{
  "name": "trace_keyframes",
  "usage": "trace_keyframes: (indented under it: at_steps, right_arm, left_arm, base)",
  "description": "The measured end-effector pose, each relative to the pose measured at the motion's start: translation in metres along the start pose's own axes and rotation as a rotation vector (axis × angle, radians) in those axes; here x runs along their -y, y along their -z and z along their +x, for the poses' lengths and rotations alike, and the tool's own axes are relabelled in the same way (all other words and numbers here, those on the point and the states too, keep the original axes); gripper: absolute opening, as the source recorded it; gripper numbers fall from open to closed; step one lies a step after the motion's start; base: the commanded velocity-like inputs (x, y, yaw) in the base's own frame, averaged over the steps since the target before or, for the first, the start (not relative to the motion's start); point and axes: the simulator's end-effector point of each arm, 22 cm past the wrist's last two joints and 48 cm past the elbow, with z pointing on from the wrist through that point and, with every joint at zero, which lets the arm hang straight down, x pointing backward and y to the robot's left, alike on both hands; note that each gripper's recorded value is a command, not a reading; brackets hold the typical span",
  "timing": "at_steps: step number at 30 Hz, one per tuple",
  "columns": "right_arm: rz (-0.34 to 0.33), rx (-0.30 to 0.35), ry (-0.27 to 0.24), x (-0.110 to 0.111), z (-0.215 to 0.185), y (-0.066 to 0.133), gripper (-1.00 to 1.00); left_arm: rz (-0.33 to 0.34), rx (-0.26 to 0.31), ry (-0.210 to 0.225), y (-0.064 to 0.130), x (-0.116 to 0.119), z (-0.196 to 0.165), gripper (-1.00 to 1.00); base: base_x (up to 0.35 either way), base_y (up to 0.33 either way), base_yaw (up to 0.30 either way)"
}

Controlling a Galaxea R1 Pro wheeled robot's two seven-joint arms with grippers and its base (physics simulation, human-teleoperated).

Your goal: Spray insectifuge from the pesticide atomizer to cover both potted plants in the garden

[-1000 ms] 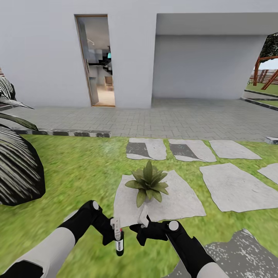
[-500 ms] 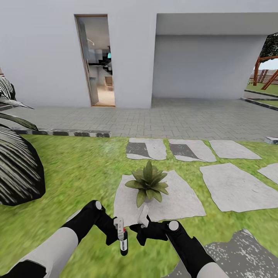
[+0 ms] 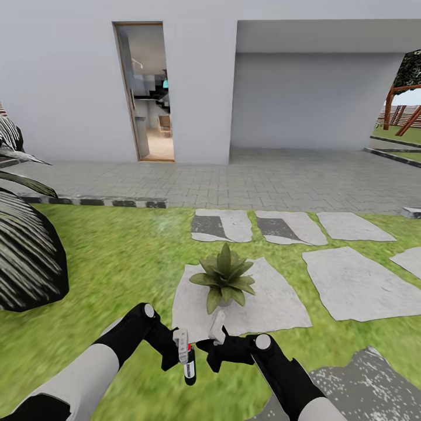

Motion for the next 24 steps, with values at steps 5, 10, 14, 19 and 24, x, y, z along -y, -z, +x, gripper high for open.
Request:
trace_keyframes:
  at_steps: [5,10,14,19,24]
  right_arm:
    - [0.0,0.0,0.0,0.0,0.0,0.0,-1.0]
    - [0.0,0.0,0.0,0.0,0.0,0.0,-1.0]
    - [0.0,0.0,0.0,0.0,0.0,0.0,-1.0]
    - [0.001,0.0,-0.001,0.0,0.0,0.0,-1.0]
    - [0.001,0.001,-0.001,0.0,0.0,0.0,-1.0]
  left_arm:
    - [0.0,0.005,0.001,0.001,0.0,-0.001,-1.0]
    - [0.002,0.03,0.007,0.001,0.0,-0.007,-1.0]
    - [0.003,0.037,0.009,0.001,0.0,-0.008,-1.0]
    - [0.007,0.037,0.008,0.001,0.001,-0.009,-1.0]
    - [0.014,0.046,0.002,-0.002,0.004,-0.015,-1.0]
  base:
    - [0.0,0.0,0.0]
    - [0.0,0.0,0.0]
    - [0.0,0.0,0.0]
    - [0.0,0.0,0.0]
    - [0.0,0.0,0.0]
